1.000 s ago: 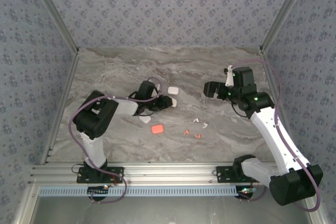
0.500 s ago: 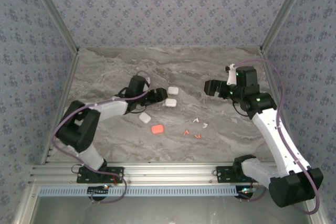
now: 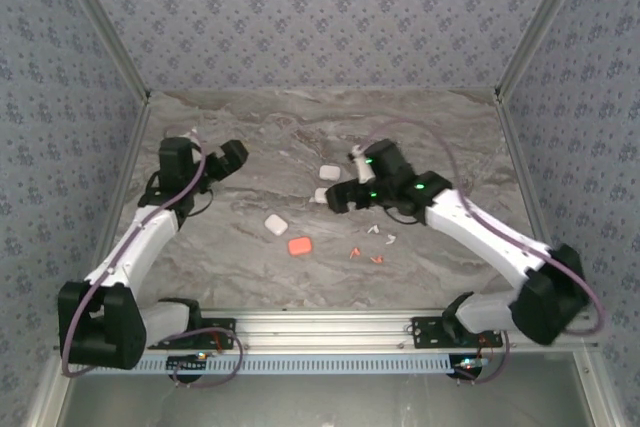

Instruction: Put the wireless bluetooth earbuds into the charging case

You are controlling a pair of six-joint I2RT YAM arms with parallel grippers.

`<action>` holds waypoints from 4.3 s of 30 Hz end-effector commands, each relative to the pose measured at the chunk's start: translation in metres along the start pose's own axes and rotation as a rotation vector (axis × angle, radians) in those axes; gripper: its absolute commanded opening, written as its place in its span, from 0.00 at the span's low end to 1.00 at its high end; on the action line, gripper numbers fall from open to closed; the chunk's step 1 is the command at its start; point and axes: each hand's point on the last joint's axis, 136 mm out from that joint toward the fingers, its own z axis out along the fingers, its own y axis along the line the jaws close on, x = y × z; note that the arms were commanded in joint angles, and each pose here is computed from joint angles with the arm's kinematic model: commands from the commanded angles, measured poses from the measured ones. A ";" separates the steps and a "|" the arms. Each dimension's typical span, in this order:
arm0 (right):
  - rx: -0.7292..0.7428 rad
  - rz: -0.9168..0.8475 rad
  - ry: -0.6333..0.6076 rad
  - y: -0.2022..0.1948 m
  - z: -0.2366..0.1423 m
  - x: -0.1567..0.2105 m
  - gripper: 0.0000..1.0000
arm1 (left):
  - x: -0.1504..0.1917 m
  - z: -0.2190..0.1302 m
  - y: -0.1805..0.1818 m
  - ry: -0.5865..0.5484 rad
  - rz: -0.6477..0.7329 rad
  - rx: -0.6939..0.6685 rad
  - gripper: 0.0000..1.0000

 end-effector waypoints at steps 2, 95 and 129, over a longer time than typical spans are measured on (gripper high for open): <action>0.025 -0.083 0.098 0.043 0.042 0.005 1.00 | 0.004 -0.017 0.035 0.025 -0.113 -0.063 0.99; 0.038 -0.825 -0.252 0.055 -0.014 -0.070 0.42 | 0.116 -0.032 -0.199 0.689 0.232 0.756 0.29; -0.399 -0.279 -0.527 0.017 -0.106 -0.095 1.00 | 0.096 -0.070 -0.248 0.036 0.635 0.948 0.06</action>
